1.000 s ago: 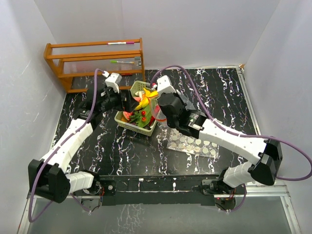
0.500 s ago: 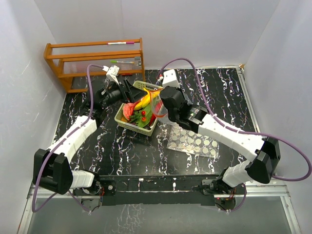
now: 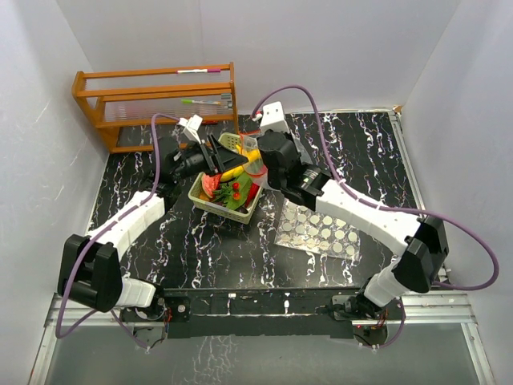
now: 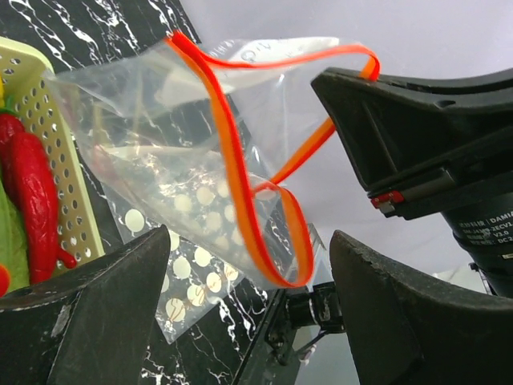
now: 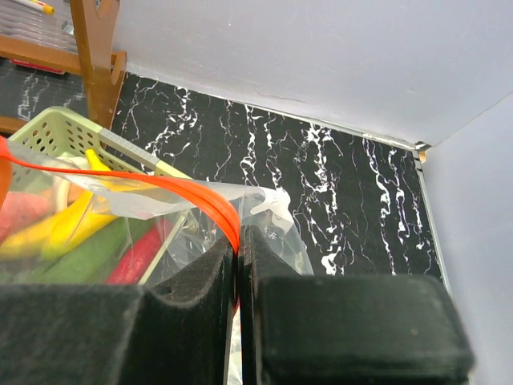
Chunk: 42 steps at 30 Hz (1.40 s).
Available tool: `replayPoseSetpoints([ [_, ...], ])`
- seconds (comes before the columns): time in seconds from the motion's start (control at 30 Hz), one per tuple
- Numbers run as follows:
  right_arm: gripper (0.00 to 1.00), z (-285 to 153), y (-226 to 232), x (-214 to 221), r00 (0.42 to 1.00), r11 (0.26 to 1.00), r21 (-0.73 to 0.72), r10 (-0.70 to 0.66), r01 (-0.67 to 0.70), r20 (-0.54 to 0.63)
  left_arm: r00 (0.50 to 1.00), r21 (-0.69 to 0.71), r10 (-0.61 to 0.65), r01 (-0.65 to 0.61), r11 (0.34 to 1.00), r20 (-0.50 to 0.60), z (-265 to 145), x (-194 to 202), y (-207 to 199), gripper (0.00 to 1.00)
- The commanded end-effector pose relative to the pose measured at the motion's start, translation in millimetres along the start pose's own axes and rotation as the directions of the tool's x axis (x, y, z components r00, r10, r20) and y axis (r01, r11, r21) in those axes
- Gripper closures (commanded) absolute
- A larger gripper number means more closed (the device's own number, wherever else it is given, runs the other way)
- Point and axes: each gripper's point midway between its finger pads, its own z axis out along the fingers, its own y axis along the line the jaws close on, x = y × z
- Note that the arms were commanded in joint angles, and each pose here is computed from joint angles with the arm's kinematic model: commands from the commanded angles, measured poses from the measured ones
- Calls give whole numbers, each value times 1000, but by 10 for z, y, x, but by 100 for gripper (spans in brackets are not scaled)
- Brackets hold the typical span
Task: Place the food in the zip-top bag and seal the zipper
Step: Pick up the zipper food storage bag at the center of the board.
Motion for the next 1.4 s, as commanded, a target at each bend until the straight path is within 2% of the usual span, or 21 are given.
replayPoseSetpoints([
  [0.0,92,38,-37,-392,993,996,16,82,-83,89,1000,52,0,0,999,1,46,-1,-136,21],
  [0.13,92,35,-23,-399,992,996,6,84,-85,90,1000,42,-31,31,999,5,121,-11,-85,21],
  [0.43,92,-35,-116,-437,990,995,8,95,-96,101,997,29,-58,59,998,-43,298,112,-5,43],
  [0.5,92,-46,-141,-426,991,995,13,94,-96,100,997,33,-59,60,998,-42,309,104,-16,56],
  [0.57,92,-57,-159,-402,991,996,18,91,-93,97,998,31,-57,58,998,-40,313,86,-29,77],
  [0.63,92,-58,-167,-369,992,996,24,85,-87,91,998,32,-52,53,998,-40,307,63,-59,95],
  [0.67,92,-56,-160,-345,993,996,26,79,-81,86,998,31,-49,50,998,-44,304,58,-74,100],
  [0.8,92,-56,-156,-291,995,997,29,70,-73,69,997,7,-3,4,1000,-74,260,-14,-181,100],
  [0.93,90,-111,-158,-369,994,996,-14,86,-85,71,978,-174,190,-202,964,-85,111,-349,-222,100],
  [0.97,84,-139,-155,-408,993,995,-36,95,-92,77,965,-235,251,-263,936,-82,42,-477,-223,100],
  [1.07,31,-253,-49,-533,988,981,-164,120,-103,98,917,-425,392,-385,819,-74,-210,-868,-183,100],
  [1.1,18,-297,-3,-559,987,972,-213,125,-101,100,902,-483,423,-407,775,-82,-290,-958,-125,100],
  [1.13,10,-351,54,-593,986,958,-268,131,-99,105,886,-529,453,-431,731,-96,-362,-1035,-74,100],
  [1.17,4,-411,107,-628,984,942,-320,141,-100,109,877,-576,467,-440,689,-111,-429,-1092,-7,100],
  [1.2,2,-472,159,-659,982,924,-370,149,-97,114,869,-608,478,-448,655,-126,-477,-1136,39,100],
  [1.3,2,-743,318,-803,971,836,-544,187,-75,152,856,-681,488,-461,569,-172,-612,-1208,177,100],
  [1.37,2,-880,316,-892,959,798,-598,223,-77,174,843,-714,501,-473,517,-196,-705,-1256,217,100],
])
